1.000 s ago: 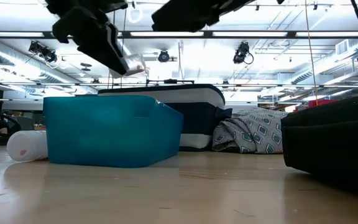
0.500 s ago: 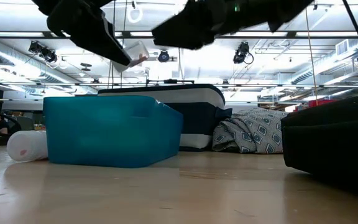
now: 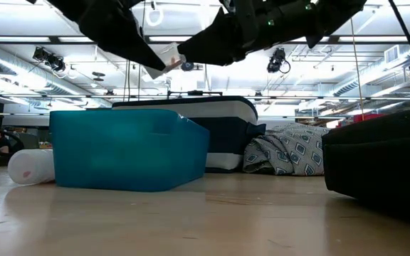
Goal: Pick & place medical supplies in basket/bin
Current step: Put the top transparent bottle in the yellow bin
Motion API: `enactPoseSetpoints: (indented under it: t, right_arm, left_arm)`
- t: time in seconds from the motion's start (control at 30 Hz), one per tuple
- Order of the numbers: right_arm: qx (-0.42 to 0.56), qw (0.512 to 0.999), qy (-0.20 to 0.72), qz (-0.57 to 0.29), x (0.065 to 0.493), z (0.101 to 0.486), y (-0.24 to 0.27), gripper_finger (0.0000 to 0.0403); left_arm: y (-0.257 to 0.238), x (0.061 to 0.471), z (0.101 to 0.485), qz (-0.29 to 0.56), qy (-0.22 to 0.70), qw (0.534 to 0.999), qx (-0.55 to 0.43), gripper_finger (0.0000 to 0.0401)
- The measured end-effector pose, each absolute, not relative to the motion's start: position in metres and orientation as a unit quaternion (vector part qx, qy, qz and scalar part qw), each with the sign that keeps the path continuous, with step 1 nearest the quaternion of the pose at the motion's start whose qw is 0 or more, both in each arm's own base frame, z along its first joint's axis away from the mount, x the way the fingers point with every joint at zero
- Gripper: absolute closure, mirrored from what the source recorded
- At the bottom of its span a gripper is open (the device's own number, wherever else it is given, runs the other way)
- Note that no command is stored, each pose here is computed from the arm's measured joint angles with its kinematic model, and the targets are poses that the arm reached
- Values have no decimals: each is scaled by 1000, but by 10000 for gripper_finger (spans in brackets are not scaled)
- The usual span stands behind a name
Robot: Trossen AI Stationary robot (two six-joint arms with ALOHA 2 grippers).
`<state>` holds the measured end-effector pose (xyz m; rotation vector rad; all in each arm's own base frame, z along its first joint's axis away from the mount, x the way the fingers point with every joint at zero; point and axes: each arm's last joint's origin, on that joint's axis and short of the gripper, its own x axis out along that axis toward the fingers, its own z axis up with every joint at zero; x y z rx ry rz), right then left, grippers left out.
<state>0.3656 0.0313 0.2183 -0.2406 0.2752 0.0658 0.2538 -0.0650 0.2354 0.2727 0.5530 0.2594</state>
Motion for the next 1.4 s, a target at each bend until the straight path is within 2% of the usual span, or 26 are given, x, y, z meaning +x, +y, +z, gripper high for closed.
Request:
enactPoseSetpoints:
  t: [0.53,0.67,1.03,1.4]
  right_arm:
    - [-117,983,140,28,366,218,26,135]
    - [-116,983,139,29,366,218,26,160]
    - [-116,983,133,49,366,219,27,262]
    - [-116,983,131,57,366,219,27,262]
  left_arm:
    - [-64,261,236,102,256,952,133,275]
    - [-64,261,236,102,256,952,133,275]
    - [-64,261,236,103,255,952,133,275]
    - [-64,261,236,102,254,953,132,275]
